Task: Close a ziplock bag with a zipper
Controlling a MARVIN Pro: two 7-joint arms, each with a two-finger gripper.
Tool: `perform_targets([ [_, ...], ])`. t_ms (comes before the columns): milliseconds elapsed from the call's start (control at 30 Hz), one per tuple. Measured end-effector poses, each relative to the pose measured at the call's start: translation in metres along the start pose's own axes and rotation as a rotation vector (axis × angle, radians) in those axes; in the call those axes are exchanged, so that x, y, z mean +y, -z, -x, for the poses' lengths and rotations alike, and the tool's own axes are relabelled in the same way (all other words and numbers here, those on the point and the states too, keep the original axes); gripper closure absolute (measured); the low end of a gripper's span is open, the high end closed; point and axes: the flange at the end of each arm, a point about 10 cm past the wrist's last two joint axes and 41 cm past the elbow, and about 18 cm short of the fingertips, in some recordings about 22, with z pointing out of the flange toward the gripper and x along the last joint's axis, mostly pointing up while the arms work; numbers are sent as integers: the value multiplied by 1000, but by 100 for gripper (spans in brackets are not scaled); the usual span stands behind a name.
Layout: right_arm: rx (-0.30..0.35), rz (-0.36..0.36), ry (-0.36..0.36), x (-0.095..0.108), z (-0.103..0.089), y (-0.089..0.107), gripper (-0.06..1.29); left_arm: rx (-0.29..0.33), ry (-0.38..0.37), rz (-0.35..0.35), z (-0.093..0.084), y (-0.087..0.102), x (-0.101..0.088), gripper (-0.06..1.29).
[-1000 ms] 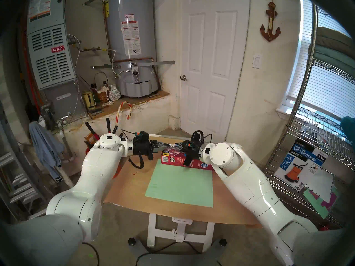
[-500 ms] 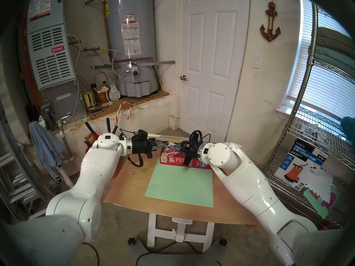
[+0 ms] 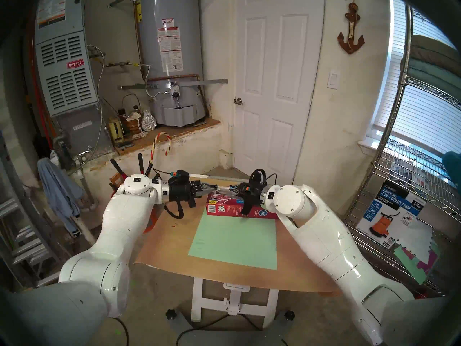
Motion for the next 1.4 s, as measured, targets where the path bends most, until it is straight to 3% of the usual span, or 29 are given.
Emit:
perform_targets([
  [733,-91,22,-34,13,47,41,125,3,7,-3,1,8,0,126],
  [1400,-119,27,-34,24,67,80,125,8,9,10,0,17,2,126],
])
